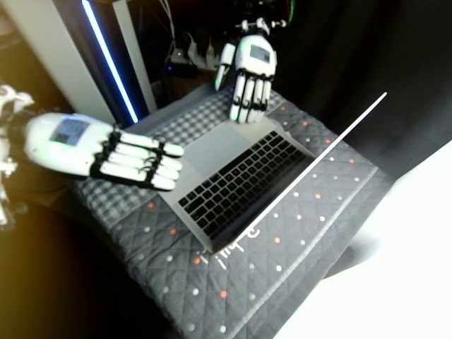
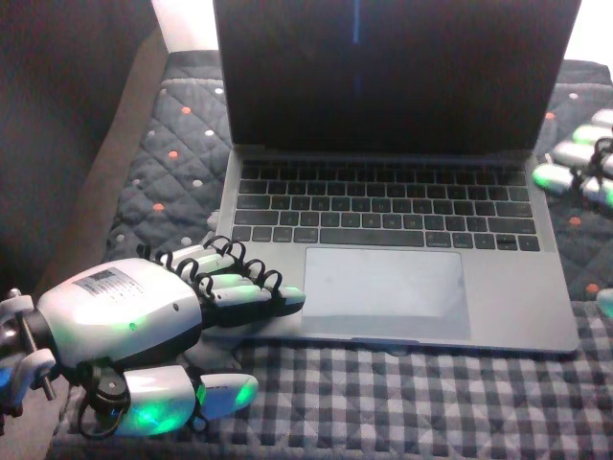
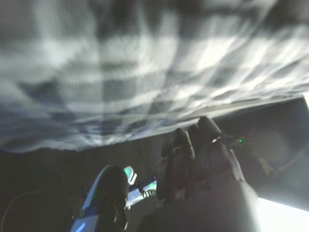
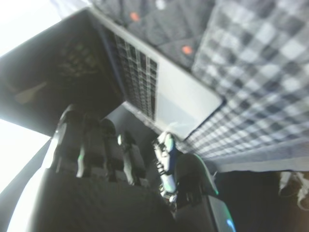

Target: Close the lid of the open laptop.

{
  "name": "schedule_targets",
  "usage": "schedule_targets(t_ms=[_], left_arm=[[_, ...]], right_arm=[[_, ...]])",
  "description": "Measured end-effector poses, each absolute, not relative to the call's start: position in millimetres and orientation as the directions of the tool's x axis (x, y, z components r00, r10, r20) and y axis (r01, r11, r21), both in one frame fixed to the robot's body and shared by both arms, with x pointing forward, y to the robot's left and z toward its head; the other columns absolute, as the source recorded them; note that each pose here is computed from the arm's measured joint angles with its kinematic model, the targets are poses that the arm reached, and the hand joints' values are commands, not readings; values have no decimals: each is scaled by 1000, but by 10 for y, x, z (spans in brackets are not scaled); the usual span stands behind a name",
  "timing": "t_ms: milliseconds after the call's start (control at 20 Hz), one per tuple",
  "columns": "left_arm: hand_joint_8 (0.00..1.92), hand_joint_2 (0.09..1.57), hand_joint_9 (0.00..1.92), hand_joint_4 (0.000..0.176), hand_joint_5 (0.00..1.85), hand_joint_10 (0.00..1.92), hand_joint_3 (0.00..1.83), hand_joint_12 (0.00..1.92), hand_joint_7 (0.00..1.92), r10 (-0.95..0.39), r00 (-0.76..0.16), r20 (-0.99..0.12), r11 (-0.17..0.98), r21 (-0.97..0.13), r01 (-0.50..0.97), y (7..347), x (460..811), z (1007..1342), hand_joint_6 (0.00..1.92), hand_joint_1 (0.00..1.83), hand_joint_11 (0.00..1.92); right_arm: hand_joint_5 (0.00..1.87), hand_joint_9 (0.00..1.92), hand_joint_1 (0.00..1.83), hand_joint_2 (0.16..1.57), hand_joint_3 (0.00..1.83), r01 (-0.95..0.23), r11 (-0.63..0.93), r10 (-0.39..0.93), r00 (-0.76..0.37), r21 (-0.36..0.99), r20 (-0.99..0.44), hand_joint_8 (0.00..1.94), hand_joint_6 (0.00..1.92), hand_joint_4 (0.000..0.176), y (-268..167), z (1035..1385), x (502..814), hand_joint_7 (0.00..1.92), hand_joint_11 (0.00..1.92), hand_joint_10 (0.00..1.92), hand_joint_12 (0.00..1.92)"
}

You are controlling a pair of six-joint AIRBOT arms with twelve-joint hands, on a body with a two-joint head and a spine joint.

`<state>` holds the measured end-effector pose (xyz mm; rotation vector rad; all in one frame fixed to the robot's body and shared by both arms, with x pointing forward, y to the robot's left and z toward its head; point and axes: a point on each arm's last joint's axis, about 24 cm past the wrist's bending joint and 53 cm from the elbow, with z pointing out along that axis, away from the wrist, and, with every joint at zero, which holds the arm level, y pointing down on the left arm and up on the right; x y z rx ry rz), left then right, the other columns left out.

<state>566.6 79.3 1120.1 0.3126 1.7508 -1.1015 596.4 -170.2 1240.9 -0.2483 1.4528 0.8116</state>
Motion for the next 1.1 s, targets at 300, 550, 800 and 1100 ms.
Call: schedule_targets(t_ms=[300,550,800,1100], left_arm=[[4,1421,2,0,229,572,1,868,261,-276,-465,-841,550,-535,642,810,5665,11199,11,161,0],[5,1410,24,9,240,559,0,978,255,-276,-464,-842,551,-534,641,817,5676,11195,12,212,0],[0,1425,4,28,202,523,1,907,219,-293,-465,-835,537,-546,643,784,5690,11197,1,161,0],[5,1410,18,20,221,508,1,925,247,-311,-471,-825,518,-563,644,724,5709,11194,4,188,0]], right_arm=[[0,21,433,1372,1,-692,661,474,87,290,-876,0,0,123,-1460,13212,6240,0,0,53,1557],[0,0,383,1347,4,-713,649,482,113,267,-869,0,0,151,-1236,13504,6463,0,0,0,1840],[0,0,195,1311,0,-687,667,500,129,286,-856,0,0,63,-1253,13806,6760,0,0,0,4],[0,0,393,1392,7,-607,749,463,194,265,-865,0,0,94,-1380,14060,6962,0,0,0,0]])
